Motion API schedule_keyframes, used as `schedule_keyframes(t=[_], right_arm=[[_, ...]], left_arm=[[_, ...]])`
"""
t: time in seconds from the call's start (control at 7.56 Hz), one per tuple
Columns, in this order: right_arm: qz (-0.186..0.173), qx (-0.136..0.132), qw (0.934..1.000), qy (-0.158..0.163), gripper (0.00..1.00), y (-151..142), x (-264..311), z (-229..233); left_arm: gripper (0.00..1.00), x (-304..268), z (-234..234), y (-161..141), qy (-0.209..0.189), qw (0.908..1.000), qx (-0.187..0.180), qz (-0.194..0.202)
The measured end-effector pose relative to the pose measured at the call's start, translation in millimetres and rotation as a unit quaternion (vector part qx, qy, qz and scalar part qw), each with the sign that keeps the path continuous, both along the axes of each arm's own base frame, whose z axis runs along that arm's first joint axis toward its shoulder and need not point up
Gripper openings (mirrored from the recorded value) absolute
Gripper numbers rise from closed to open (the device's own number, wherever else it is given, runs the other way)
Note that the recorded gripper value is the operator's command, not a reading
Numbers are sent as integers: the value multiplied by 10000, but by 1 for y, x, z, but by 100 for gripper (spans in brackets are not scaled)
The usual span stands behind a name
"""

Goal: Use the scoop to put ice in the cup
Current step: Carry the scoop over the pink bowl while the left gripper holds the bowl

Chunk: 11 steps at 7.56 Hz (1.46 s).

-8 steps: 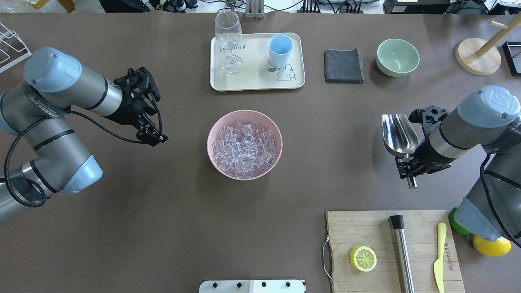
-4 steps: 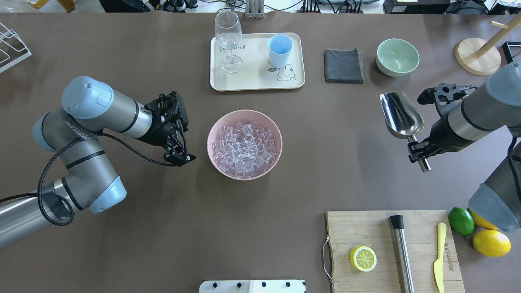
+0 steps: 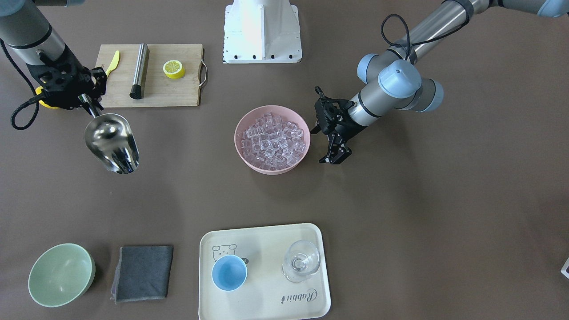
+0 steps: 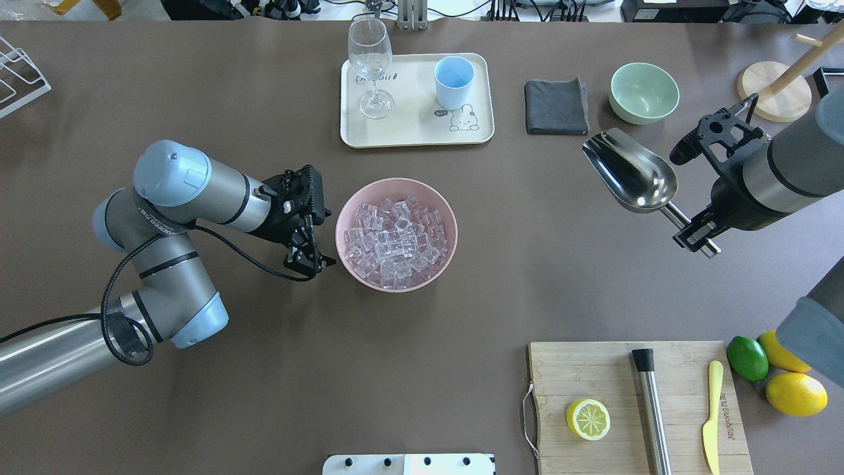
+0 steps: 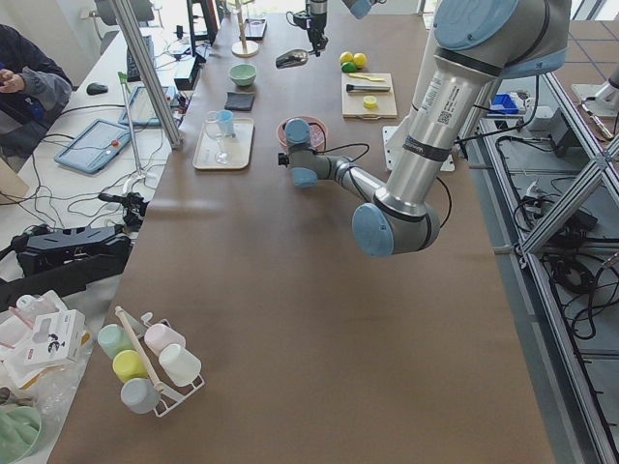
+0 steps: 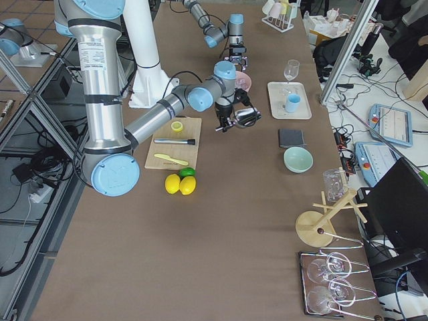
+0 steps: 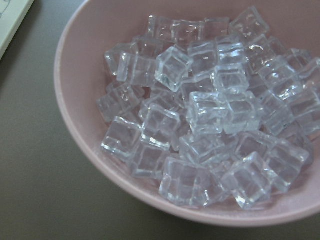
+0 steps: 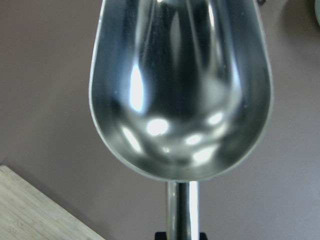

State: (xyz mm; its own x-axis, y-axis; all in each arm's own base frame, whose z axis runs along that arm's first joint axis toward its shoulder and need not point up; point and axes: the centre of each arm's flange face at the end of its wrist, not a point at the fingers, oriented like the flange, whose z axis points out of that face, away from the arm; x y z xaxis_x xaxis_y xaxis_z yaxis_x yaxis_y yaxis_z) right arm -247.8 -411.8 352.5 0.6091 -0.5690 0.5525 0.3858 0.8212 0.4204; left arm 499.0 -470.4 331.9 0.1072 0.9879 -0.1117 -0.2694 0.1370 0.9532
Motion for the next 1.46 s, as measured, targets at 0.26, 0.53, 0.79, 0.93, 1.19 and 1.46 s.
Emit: schedule_keyframes(t=[0.26,0.53,0.79,0.93,1.19,1.46], right_arm=[[-894,859,9894,759,0,-4,7,-47],[-1665,1252,9706,1209,0,-8,6,-74],[-2314,1492,9506,1434,0,-11,4,-88],[-2595,1542,9413,1514,0,-14,-6,-95],[-3016,1624,9226,1776,0,-16,-35,-118],[-3453,1635,9016,2029,0,-23,-50,-143]], left_arm=[[97,21,1,2,123,9992,388,34],[97,28,1,2,166,9979,614,104],[97,30,3,1,157,9979,618,148],[97,32,4,1,151,9980,580,206],[97,34,8,-2,128,9982,495,318],[97,36,3,-7,111,9982,420,421]])
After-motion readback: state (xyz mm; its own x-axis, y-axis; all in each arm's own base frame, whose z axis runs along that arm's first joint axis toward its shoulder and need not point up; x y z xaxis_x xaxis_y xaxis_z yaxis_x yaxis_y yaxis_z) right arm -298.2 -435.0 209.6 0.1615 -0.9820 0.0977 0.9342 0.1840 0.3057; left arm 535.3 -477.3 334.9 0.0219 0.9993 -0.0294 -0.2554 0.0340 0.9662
